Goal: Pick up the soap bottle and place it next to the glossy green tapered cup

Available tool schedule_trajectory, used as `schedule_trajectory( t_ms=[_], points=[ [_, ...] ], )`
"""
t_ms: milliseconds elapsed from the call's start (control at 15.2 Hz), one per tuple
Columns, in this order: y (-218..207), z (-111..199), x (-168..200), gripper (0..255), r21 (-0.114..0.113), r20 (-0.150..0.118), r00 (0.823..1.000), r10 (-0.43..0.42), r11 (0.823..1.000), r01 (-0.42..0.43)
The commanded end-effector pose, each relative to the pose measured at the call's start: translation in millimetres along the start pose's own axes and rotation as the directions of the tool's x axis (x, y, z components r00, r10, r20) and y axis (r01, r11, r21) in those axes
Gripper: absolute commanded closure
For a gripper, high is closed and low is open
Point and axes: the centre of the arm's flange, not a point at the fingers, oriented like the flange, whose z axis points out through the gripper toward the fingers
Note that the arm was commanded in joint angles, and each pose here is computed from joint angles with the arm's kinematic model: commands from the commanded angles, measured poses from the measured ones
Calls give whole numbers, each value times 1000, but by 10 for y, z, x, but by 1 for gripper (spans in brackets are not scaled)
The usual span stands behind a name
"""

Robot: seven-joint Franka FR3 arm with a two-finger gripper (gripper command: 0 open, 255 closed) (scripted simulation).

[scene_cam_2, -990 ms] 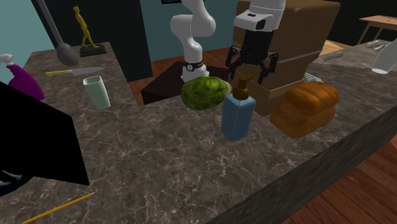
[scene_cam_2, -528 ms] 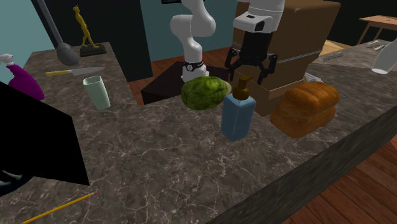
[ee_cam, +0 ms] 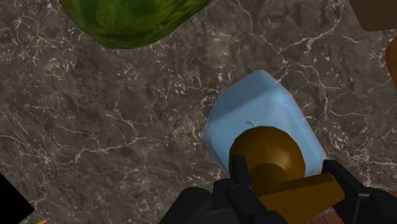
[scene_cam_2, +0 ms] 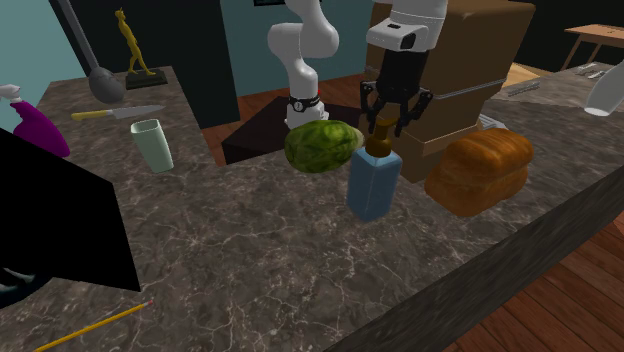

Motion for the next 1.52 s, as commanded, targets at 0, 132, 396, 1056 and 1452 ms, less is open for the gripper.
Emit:
schedule_trajectory(
  t_ms=[0, 132, 396, 1056, 1452],
  points=[
    [0, -1, 0, 255, 0, 0, 1000, 0, 1000, 0],
    [5, -53, 1, 255, 0, 0, 1000, 0, 1000, 0],
    [25, -263, 8, 255, 0, 0, 1000, 0, 1000, 0],
    [76, -788, 24, 255, 0, 0, 1000, 0, 1000, 0],
    [106, -1103, 34, 255, 0, 0, 1000, 0, 1000, 0]
  ],
)
